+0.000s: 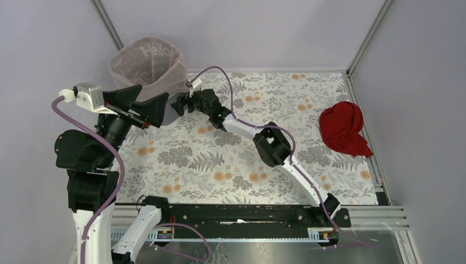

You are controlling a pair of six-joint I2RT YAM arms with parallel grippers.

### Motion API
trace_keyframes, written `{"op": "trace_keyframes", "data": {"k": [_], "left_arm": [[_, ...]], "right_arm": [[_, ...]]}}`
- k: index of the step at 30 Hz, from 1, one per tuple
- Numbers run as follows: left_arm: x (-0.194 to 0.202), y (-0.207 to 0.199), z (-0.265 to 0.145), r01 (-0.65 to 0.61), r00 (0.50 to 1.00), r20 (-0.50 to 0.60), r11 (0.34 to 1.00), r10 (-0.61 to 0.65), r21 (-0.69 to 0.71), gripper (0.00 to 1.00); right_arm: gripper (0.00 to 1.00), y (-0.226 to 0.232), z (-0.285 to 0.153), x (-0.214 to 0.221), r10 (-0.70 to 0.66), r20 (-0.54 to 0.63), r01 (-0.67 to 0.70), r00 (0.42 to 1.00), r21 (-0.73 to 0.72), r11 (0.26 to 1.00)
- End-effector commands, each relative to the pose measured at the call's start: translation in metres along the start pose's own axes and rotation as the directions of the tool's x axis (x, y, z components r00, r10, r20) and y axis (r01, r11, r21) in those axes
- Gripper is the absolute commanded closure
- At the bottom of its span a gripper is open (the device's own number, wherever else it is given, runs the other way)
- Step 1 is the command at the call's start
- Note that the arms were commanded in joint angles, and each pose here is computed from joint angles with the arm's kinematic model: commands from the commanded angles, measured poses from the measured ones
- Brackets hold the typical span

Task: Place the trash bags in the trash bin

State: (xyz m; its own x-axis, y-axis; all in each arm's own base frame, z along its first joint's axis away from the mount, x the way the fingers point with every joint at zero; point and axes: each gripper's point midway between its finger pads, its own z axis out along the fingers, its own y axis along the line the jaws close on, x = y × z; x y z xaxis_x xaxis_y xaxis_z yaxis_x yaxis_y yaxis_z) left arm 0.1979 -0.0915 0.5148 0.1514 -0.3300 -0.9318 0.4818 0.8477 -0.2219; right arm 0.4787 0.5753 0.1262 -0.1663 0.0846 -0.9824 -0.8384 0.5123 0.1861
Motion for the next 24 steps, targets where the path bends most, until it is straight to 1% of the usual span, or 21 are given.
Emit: {"op": "trace_keyframes", "data": {"k": [1,3,4,6,7,10,13,15,16,19,22,24], "left_arm": [[-0.010,-0.003,0.003,0.010,0.999,0.031,1.000,-0.010,0.009,0.01],[-0.008,-0.004,0.004,0.029,0.999,0.036,0.999,-0.030,0.015,0.01],[-0.007,-0.004,0.004,0.038,0.998,0.040,0.999,-0.039,0.021,0.01],[-0.004,-0.004,0.004,0.046,0.998,0.048,0.999,-0.048,0.028,0.01],[-0.002,-0.002,0.005,0.050,0.997,0.049,0.998,-0.051,0.024,0.01],[0.003,0.002,0.010,0.054,0.998,0.042,0.998,-0.054,0.015,0.01],[0.006,0.006,0.016,0.061,0.997,0.050,0.998,-0.061,0.011,0.01],[0.011,0.007,0.020,0.073,0.996,0.052,0.997,-0.073,0.020,0.01],[0.012,0.008,0.022,0.079,0.995,0.056,0.997,-0.080,0.022,0.01],[0.012,0.009,0.028,0.101,0.993,0.062,0.995,-0.102,0.027,0.01],[0.014,0.009,0.034,0.140,0.988,0.054,0.990,-0.142,0.034,0.01],[0.016,0.008,0.038,0.162,0.985,0.050,0.986,-0.164,0.046,0.01]], "right_arm": [[0.00,-0.014,0.003,-0.049,0.075,0.031,-0.080,0.997,0.179,0.981],[0.00,-0.013,-0.025,-0.051,0.101,-0.016,-0.095,0.995,0.226,0.970],[0.00,-0.009,-0.047,-0.061,0.107,-0.012,-0.101,0.994,0.240,0.966],[0.00,0.000,-0.095,-0.064,0.125,-0.046,-0.109,0.991,0.260,0.959],[0.00,0.005,-0.121,-0.063,0.124,-0.082,-0.098,0.989,0.267,0.959],[0.00,0.010,-0.200,-0.060,0.146,-0.168,-0.080,0.975,0.346,0.935],[0.00,0.022,-0.265,-0.067,0.178,-0.237,-0.076,0.955,0.386,0.919],[0.00,0.034,-0.306,-0.095,0.202,-0.223,-0.097,0.954,0.406,0.909],[0.00,0.038,-0.324,-0.102,0.202,-0.242,-0.088,0.949,0.412,0.907],[0.00,0.043,-0.379,-0.158,0.143,-0.209,-0.032,0.968,0.460,0.887],[0.00,0.050,-0.430,-0.239,0.025,-0.093,0.024,0.995,0.494,0.869],[0.00,0.058,-0.460,-0.291,-0.038,0.005,0.030,0.999,0.504,0.863]]}}
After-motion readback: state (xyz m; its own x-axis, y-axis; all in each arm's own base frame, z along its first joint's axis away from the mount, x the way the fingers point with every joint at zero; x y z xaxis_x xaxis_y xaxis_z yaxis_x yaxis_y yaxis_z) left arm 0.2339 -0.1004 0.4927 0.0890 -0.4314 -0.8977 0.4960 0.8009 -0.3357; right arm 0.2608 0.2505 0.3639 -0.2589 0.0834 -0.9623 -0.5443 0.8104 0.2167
